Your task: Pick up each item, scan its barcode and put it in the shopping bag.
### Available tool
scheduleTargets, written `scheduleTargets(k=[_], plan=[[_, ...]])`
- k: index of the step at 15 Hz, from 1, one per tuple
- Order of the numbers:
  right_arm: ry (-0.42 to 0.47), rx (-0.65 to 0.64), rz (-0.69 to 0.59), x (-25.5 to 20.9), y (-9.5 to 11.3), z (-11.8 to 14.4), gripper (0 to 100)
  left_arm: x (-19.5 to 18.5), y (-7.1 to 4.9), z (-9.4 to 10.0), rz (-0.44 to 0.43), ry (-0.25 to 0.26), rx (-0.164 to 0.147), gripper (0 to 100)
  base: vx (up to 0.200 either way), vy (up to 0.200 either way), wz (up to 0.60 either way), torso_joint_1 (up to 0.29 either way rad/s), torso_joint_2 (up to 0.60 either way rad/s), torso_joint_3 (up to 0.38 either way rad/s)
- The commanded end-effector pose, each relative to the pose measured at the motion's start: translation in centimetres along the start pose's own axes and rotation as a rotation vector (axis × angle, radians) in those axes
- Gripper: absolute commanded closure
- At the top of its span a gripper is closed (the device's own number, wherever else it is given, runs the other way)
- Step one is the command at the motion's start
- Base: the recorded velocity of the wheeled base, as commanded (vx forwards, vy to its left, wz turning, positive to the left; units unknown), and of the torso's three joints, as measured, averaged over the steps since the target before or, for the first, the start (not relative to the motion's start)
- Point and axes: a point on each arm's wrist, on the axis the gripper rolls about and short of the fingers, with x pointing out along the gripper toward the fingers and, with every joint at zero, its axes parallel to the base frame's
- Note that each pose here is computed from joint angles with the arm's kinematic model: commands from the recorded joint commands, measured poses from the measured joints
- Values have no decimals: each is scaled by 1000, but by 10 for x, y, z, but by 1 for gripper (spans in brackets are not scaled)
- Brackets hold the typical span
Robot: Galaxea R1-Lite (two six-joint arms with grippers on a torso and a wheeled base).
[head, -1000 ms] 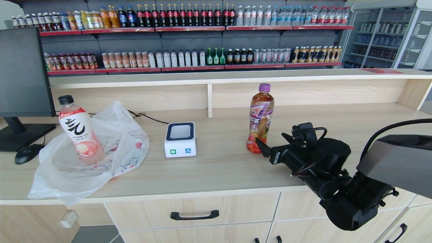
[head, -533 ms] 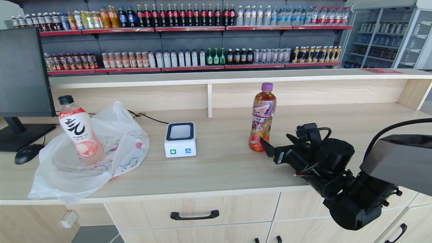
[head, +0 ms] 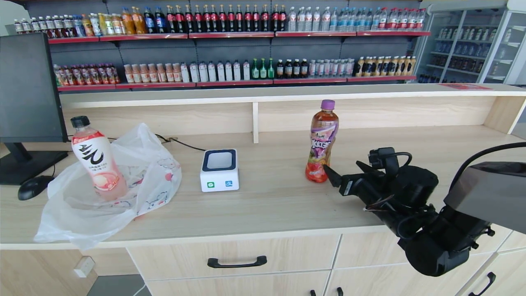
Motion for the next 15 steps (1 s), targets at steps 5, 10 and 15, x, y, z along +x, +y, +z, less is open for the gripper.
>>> scheduleTargets(k=[5,10,15], plan=[[-56,3,-19,13,-6,7,0,0,0,0,-1,-1,0,0,0,0,0,0,0,0],[-36,1,-32,8,-11,6,0,0,0,0,-1,-1,0,0,0,0,0,0,0,0],[-64,0,14,-9,5,25,0,0,0,0,-1,-1,0,0,0,0,0,0,0,0]])
